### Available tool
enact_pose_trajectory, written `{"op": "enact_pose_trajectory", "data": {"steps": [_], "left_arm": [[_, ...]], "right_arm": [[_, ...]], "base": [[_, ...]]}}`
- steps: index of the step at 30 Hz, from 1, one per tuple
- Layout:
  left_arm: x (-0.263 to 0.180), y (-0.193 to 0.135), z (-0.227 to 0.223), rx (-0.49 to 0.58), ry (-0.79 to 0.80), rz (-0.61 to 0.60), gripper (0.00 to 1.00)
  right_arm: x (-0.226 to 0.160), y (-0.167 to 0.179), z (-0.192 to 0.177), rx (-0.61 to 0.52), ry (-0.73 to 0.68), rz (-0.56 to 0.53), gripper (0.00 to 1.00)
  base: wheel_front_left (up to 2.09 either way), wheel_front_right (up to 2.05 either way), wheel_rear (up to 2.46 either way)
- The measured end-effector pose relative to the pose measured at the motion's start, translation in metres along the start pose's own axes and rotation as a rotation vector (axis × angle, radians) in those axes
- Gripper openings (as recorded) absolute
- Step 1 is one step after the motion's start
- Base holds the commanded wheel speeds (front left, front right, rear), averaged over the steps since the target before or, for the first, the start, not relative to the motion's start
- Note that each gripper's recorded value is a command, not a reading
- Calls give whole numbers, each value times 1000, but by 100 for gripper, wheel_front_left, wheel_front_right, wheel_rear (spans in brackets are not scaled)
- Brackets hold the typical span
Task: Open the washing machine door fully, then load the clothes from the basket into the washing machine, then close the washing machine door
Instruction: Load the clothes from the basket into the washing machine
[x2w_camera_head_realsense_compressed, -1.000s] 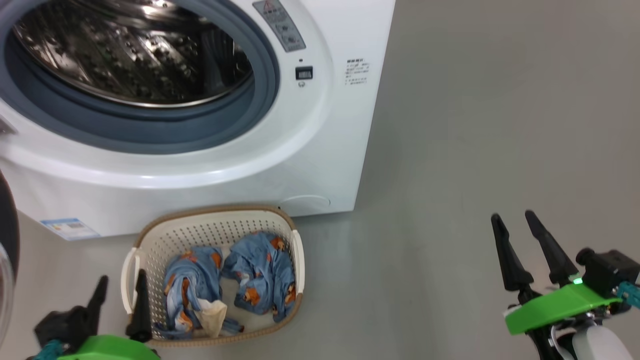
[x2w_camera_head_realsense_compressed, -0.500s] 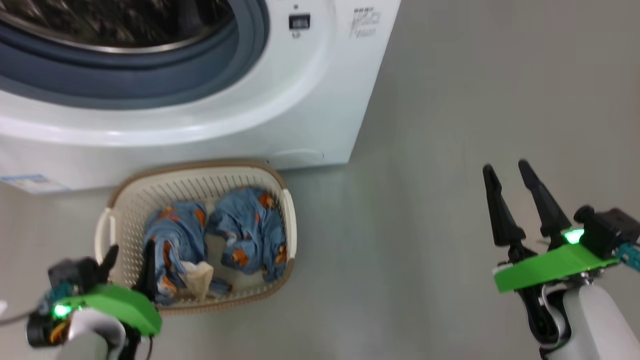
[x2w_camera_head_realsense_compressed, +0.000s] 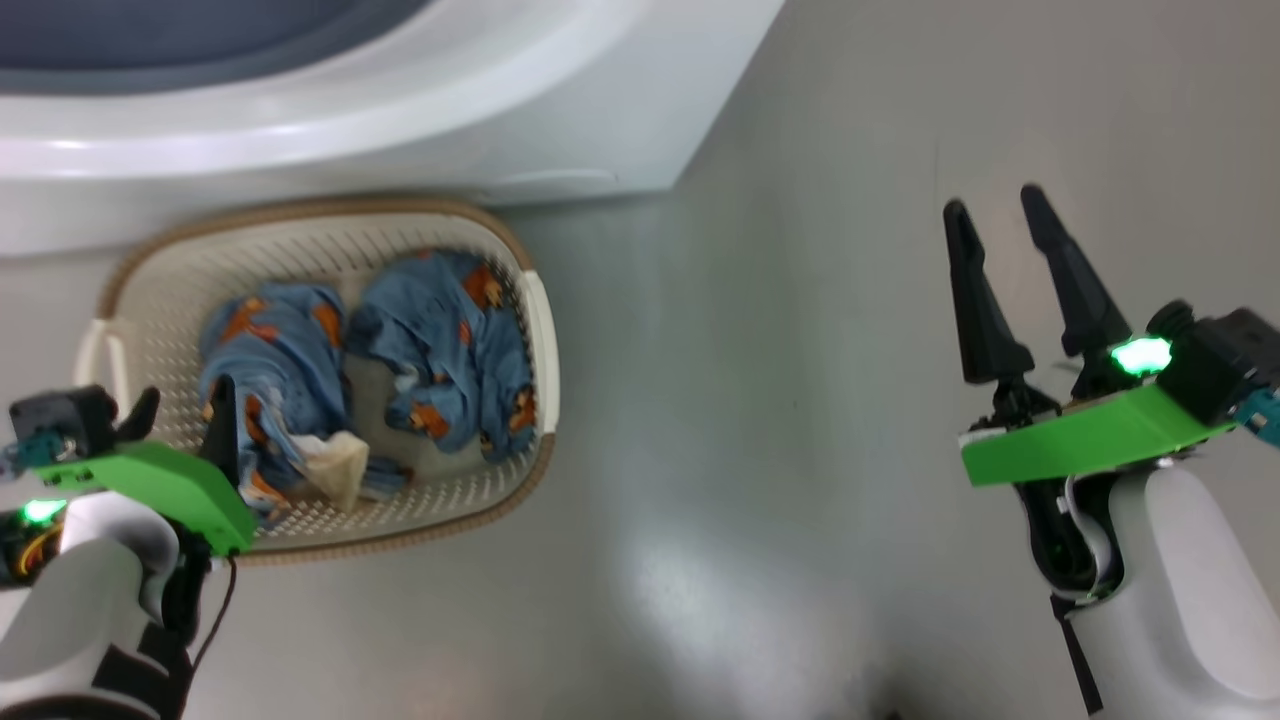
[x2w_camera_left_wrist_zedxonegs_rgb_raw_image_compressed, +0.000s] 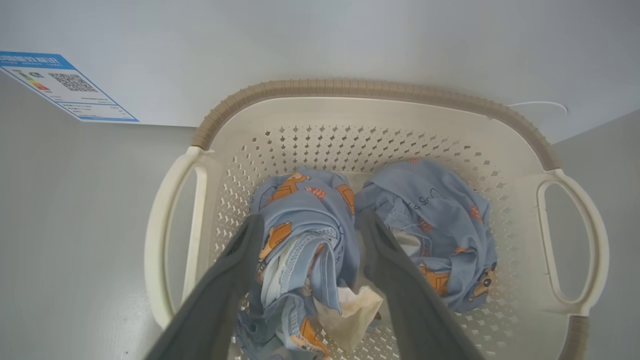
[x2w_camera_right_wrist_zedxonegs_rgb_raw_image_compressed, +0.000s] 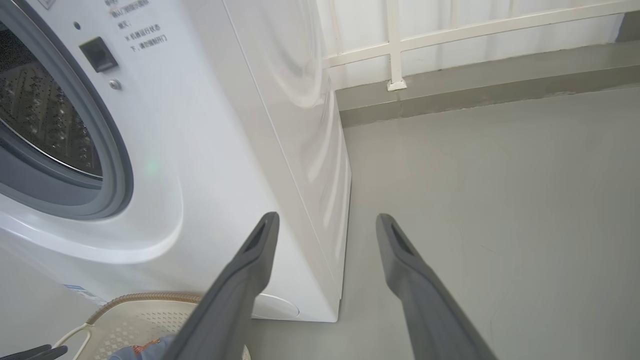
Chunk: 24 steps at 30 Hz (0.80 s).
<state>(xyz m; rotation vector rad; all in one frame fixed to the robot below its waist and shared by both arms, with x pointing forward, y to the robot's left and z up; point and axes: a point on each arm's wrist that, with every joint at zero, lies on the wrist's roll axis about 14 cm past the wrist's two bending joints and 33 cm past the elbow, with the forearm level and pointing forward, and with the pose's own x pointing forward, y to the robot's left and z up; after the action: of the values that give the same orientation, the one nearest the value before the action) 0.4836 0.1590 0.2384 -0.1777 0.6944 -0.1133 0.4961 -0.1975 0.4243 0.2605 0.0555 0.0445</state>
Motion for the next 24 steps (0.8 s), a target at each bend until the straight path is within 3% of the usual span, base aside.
{"op": "enact_pose_trajectory", "data": {"steps": [11,24], "left_arm": [[41,-1,-52,2,160,-13,100],[65,-1,-71,39,221,-31,100]], "right_arm": [[15,-15,-38,-17,62,-26,100],[11,-24,-60,-21,116,-51,100]], "base": [[0,0,0],[0,0,0]]}}
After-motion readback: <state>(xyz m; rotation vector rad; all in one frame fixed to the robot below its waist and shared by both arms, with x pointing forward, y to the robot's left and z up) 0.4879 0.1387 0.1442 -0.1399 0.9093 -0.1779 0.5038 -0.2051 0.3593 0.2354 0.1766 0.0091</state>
